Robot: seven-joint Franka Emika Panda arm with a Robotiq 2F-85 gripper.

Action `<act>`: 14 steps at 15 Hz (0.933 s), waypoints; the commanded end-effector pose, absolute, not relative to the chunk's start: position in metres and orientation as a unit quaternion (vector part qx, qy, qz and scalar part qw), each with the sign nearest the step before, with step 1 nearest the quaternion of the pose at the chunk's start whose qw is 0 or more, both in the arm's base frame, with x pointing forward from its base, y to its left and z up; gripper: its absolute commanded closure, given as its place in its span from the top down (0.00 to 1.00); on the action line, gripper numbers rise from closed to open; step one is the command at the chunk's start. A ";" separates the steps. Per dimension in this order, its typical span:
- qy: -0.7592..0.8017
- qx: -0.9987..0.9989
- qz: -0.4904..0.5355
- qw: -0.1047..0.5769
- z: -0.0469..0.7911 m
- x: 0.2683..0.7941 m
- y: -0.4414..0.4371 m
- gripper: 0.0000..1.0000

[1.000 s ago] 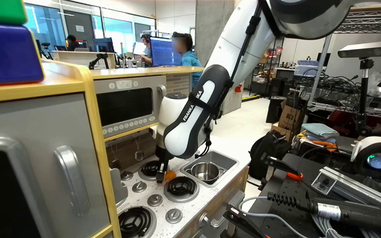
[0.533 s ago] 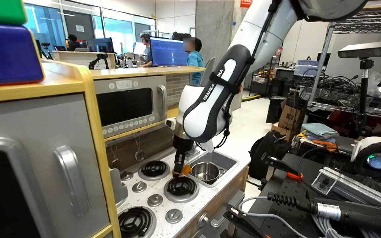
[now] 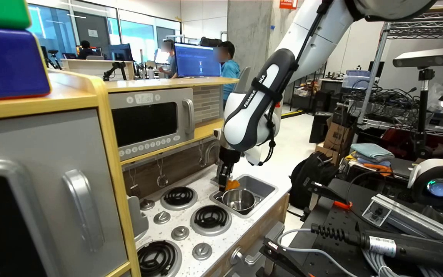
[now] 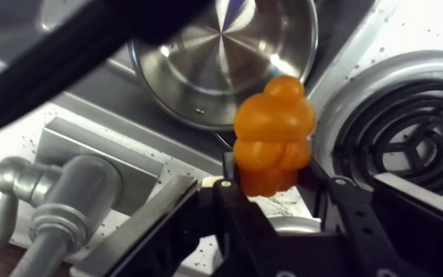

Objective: Put the orange object in the pot in the sink

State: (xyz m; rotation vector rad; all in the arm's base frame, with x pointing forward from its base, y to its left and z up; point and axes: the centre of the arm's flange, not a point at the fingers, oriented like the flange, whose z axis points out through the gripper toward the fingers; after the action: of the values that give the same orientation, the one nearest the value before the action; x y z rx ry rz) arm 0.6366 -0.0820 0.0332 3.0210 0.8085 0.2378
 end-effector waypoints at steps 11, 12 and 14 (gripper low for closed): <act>0.117 0.992 -0.048 0.021 -0.044 0.658 -0.115 0.16; 0.116 0.992 -0.048 0.027 -0.048 0.658 -0.113 0.16; 0.113 0.992 -0.052 0.032 -0.055 0.658 -0.110 0.16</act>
State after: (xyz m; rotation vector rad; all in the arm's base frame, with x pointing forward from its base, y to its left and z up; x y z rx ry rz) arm 0.6421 -0.1128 -0.0393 3.0748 0.3830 -0.1198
